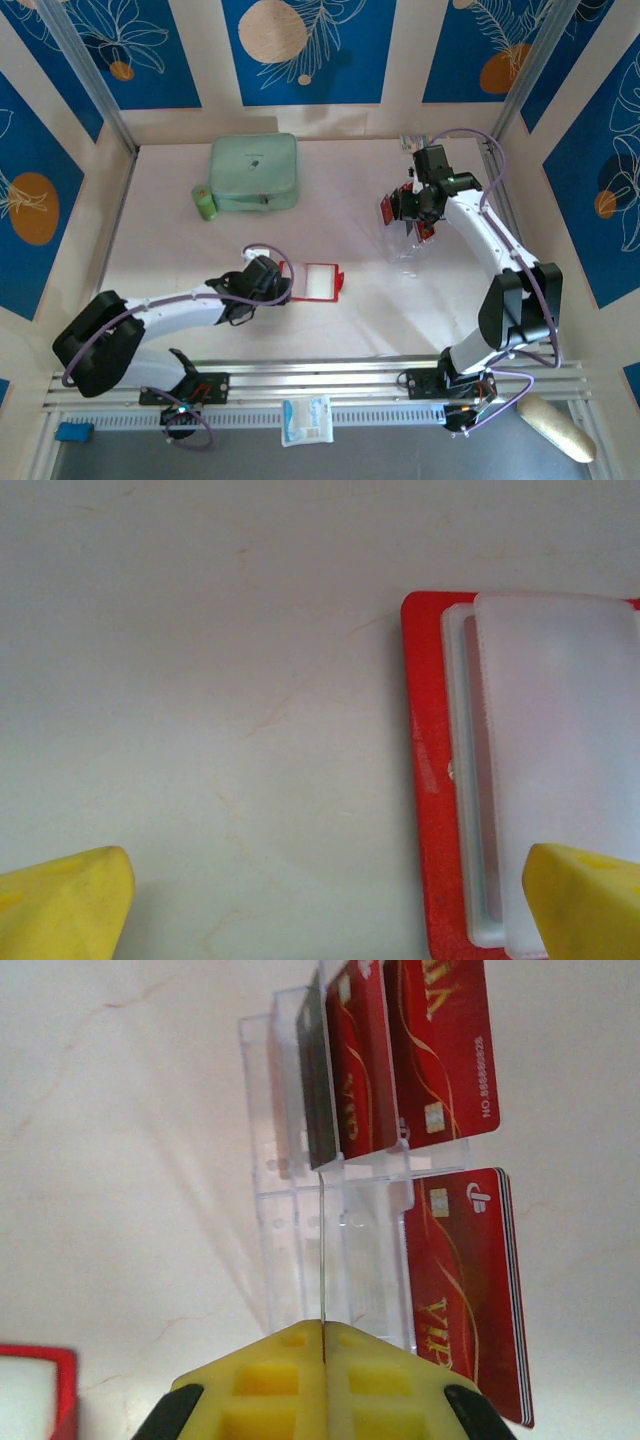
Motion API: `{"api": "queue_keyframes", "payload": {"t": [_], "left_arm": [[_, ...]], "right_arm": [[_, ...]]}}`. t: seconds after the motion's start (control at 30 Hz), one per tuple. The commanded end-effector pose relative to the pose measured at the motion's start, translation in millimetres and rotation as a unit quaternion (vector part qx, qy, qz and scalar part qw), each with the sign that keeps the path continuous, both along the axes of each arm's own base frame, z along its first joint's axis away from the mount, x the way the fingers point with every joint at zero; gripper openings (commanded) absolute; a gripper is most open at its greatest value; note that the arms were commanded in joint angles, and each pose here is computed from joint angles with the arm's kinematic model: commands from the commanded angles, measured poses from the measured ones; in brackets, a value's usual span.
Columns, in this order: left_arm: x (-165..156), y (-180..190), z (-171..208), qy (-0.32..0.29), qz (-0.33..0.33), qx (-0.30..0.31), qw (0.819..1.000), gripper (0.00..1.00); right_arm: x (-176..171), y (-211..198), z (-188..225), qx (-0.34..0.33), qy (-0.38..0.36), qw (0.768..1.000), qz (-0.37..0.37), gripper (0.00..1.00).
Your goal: Put the credit cards into the card holder
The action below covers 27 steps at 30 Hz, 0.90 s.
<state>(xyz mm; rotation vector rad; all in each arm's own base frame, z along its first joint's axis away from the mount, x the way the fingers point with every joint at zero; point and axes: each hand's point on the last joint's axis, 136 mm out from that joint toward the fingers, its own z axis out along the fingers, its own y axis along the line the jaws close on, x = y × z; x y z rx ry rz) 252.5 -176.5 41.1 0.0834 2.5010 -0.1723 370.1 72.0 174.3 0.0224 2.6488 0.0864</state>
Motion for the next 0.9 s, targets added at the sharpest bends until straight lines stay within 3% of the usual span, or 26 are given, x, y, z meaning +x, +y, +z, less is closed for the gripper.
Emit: {"api": "queue_keyframes", "payload": {"t": [0.0,0.23,0.5,0.7,0.87], "left_arm": [[10,-2,20,-0.019,0.002,-0.004,1.0,0.99],[23,-17,34,-0.031,-0.014,-0.009,0.999,0.99],[31,-29,25,-0.017,-0.031,0.008,0.999,0.99],[30,-23,16,-0.008,-0.03,0.031,0.999,0.99],[26,-18,6,0.001,-0.029,0.044,0.999,0.99]], "right_arm": [[-10,15,21,0.035,-0.01,0.999,0.011,0.0],[-25,68,40,0.175,-0.029,0.983,0.044,0.0],[-50,144,25,0.339,-0.024,0.936,0.09,0.0],[-64,173,-14,0.407,-0.022,0.91,0.08,0.0],[-77,186,-40,0.41,-0.034,0.909,0.07,0.0]]}}
